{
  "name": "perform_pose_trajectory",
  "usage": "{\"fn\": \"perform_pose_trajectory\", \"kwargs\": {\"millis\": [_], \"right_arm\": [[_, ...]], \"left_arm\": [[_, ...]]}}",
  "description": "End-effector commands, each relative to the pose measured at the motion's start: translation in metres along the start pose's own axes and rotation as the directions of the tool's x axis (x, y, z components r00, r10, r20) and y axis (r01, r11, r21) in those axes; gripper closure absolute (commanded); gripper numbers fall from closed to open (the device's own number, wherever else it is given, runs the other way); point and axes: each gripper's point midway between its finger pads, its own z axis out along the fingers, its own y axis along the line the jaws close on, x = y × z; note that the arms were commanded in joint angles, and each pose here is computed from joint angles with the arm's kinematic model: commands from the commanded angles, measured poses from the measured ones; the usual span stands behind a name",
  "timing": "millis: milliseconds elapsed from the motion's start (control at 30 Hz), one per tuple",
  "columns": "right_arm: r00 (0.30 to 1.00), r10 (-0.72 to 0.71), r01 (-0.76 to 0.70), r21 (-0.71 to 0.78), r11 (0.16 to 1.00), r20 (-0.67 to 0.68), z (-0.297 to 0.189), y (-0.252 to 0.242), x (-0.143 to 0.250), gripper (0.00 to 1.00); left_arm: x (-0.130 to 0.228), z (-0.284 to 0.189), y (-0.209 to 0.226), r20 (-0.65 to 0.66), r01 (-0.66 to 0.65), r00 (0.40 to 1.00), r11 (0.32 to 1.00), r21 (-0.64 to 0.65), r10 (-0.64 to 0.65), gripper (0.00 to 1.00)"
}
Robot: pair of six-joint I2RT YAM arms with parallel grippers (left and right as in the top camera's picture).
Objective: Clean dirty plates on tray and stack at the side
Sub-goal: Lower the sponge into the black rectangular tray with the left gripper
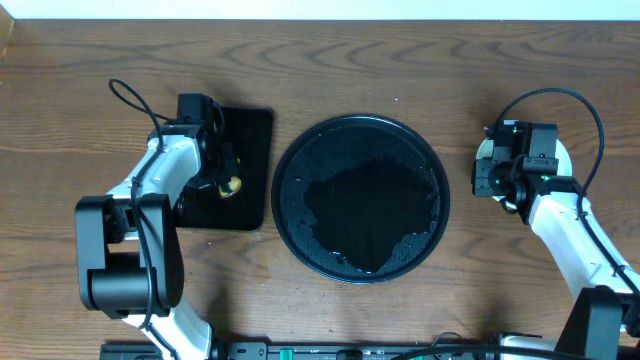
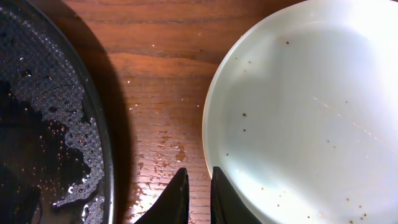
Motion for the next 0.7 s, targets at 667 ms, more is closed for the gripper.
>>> {"fn": "perform_pose_trajectory", "kwargs": {"millis": [667], "right_arm": [[1.0,-0.012,0.012,0.0,1.0,0.024,-0.005,0.002,-0.009,0.88]], "left_arm": [[-0.02,-0.026,-0.023,0.086,-0.142,0.988,0.982,0.123,0.132,0.75]]}}
